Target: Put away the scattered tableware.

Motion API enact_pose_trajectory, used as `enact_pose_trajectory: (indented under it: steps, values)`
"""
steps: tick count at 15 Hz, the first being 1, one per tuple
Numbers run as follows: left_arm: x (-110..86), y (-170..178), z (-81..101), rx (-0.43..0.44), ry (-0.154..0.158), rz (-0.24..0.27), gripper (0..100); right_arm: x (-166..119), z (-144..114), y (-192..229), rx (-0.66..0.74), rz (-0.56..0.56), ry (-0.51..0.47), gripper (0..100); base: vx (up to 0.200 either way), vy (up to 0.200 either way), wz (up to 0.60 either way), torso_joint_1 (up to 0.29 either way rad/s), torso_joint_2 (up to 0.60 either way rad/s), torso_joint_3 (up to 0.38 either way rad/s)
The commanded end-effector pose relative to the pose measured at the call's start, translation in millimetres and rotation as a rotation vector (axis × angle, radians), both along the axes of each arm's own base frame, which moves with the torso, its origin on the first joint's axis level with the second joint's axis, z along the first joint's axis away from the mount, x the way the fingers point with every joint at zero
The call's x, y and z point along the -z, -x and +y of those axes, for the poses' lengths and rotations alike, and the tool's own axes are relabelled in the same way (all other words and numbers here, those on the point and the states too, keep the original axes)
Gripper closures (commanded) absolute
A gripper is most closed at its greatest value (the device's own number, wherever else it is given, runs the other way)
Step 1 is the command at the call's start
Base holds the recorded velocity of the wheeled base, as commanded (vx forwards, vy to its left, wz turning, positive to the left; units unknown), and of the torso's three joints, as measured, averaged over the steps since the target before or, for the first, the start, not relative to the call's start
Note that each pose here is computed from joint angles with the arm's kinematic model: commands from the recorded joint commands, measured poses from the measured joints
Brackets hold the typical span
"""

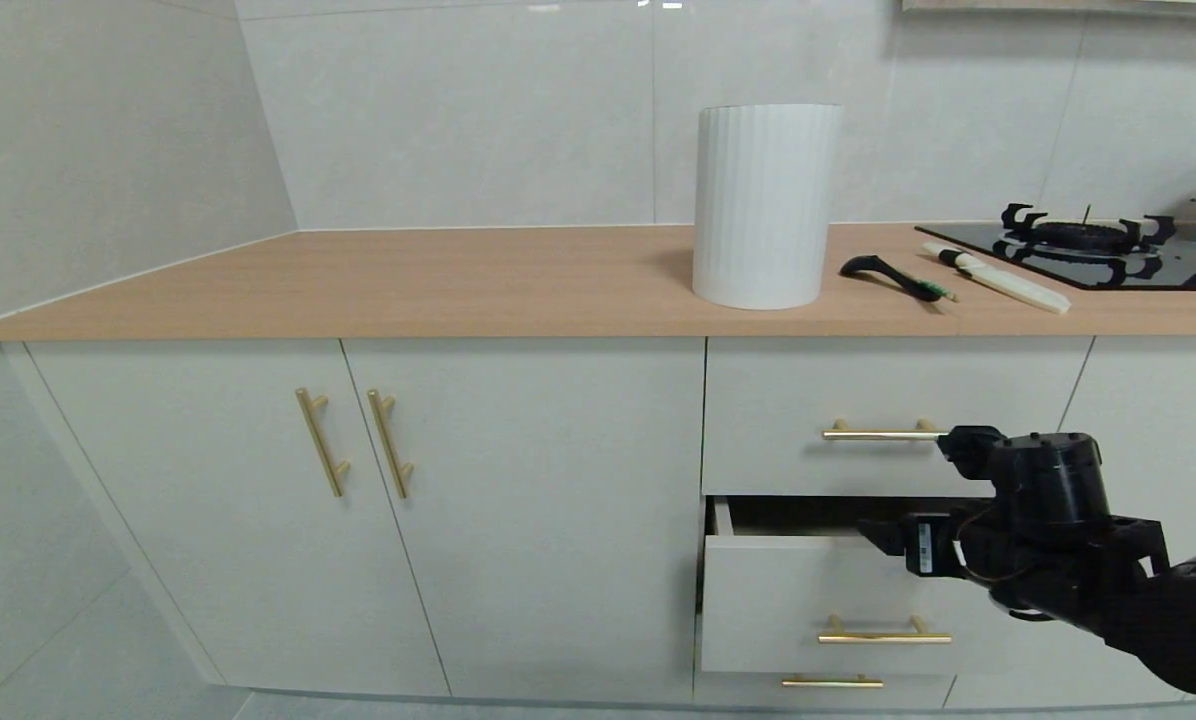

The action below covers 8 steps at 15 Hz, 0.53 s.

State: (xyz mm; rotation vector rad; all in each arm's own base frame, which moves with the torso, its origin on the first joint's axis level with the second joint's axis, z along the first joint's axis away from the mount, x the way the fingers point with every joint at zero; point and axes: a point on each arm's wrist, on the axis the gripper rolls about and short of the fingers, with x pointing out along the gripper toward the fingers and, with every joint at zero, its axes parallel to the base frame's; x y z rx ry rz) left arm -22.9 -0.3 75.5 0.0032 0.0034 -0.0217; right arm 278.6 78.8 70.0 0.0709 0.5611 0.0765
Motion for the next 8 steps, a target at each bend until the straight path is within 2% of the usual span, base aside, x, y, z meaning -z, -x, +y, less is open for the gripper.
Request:
enact_pose_trajectory:
  steps: [1, 4, 8]
  values:
    - [0.0, 0, 0.0, 0.0, 0.0, 0.0, 0, 35, 2, -16, 0.045, 0.018, 0.033, 0, 0.0, 0.0, 0.0, 0.0, 0.0, 0.0]
    - [0.0, 0, 0.0, 0.0, 0.0, 0.0, 0, 58, 5, -26, 0.061, -0.013, 0.036, 0, 0.0, 0.0, 0.0, 0.0, 0.0, 0.0]
    - [0.0, 0, 0.0, 0.0, 0.0, 0.0, 0, 60, 3, -27, 0.065, -0.013, 0.036, 0, 0.0, 0.0, 0.0, 0.0, 0.0, 0.0]
